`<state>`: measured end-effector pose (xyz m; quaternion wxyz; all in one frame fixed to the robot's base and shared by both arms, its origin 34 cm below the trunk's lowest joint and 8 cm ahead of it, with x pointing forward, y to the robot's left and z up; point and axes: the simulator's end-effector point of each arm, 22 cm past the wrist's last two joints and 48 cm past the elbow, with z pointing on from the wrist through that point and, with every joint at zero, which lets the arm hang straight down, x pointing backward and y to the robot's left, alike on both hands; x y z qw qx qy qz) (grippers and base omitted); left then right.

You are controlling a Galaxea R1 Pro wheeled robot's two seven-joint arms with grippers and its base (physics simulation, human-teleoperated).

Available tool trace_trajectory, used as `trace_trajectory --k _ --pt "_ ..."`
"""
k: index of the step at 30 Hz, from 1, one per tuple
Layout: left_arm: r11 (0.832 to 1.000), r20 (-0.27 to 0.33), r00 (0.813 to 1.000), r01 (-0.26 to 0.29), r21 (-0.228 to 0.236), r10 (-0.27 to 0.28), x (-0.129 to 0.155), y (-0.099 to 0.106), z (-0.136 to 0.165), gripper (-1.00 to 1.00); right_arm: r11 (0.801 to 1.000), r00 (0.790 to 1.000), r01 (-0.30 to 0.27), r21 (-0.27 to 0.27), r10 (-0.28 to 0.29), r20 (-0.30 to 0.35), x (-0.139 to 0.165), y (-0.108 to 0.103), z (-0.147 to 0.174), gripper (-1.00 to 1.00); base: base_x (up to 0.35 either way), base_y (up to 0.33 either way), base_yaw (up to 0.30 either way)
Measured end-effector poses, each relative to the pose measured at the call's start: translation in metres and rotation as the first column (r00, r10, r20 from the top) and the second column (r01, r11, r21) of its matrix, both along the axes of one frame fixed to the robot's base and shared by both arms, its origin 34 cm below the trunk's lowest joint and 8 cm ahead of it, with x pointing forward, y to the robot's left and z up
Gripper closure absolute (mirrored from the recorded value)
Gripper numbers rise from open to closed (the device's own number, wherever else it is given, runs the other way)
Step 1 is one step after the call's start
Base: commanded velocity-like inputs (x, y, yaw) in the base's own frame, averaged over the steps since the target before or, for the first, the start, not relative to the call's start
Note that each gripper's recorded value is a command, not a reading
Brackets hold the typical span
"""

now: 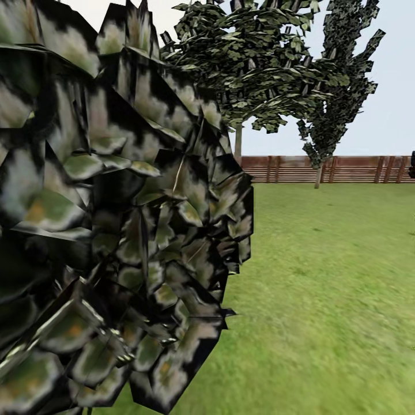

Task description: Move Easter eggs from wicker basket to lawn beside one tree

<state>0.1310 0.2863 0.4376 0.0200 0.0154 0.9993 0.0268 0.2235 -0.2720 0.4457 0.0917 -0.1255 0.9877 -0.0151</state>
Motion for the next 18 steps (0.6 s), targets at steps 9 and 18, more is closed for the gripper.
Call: trace_trajectory --k 9,18 --pt "1.000 0.000 1.000 0.000 0.000 0.000 0.0001 0.0000 0.0000 -1.00 1.000 1.000 0.000 0.000 0.000 0.000 -0.0004 0.0002 0.0000 -1.00 0.059 -0.317 0.027" --pt "1.000 0.001 1.000 -0.001 0.000 0.001 0.0000 0.0000 0.0001 -1.00 1.000 1.000 0.000 0.000 0.000 0.001 0.0002 0.0002 0.0001 -1.00 0.197 -0.281 0.232"
